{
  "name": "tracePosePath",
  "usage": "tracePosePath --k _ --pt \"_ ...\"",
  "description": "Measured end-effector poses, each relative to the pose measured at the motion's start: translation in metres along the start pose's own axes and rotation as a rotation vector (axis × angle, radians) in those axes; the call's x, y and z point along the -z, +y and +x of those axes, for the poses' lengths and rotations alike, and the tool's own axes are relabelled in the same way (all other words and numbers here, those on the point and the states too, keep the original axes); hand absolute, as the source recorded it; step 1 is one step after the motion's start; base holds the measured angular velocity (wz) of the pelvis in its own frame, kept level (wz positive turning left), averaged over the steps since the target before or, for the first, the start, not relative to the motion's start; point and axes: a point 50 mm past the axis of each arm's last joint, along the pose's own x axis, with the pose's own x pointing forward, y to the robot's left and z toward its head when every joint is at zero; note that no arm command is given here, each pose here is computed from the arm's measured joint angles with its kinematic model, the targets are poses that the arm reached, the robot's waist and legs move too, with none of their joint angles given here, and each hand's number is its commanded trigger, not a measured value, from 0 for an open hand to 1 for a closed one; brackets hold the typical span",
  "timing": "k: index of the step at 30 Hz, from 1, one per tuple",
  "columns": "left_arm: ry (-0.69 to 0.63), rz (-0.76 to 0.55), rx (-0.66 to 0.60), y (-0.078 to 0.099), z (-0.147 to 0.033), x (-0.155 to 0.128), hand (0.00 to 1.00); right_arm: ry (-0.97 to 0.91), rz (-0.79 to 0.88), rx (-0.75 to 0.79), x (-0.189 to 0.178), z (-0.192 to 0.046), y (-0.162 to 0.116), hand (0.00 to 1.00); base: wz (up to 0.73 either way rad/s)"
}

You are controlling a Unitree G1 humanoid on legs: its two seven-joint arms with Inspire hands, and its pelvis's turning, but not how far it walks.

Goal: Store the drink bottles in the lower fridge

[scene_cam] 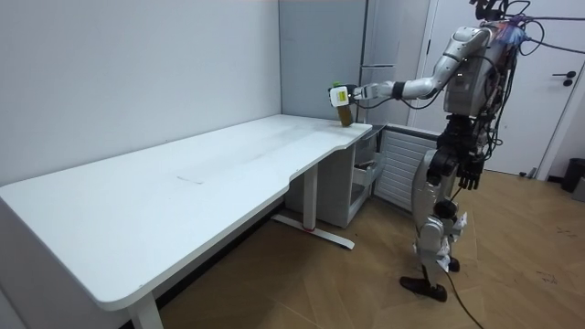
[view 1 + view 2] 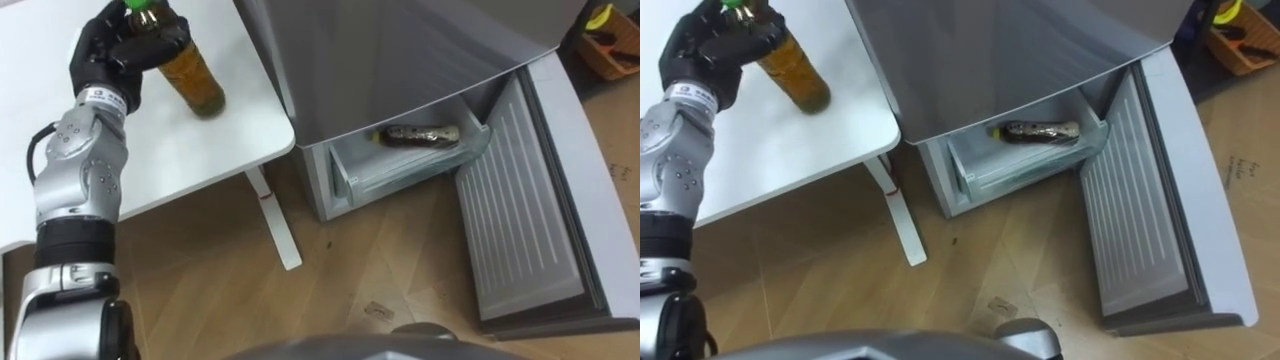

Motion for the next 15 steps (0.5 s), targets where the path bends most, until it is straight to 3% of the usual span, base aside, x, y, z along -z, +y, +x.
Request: tracePosePath --k 15 --pt "0.064 0.015 0.014 -0.0043 0.0003 0.0082 1.0 0.009 0.002 -0.001 0.0011 0.0002 0.0012 0.0 0.0"
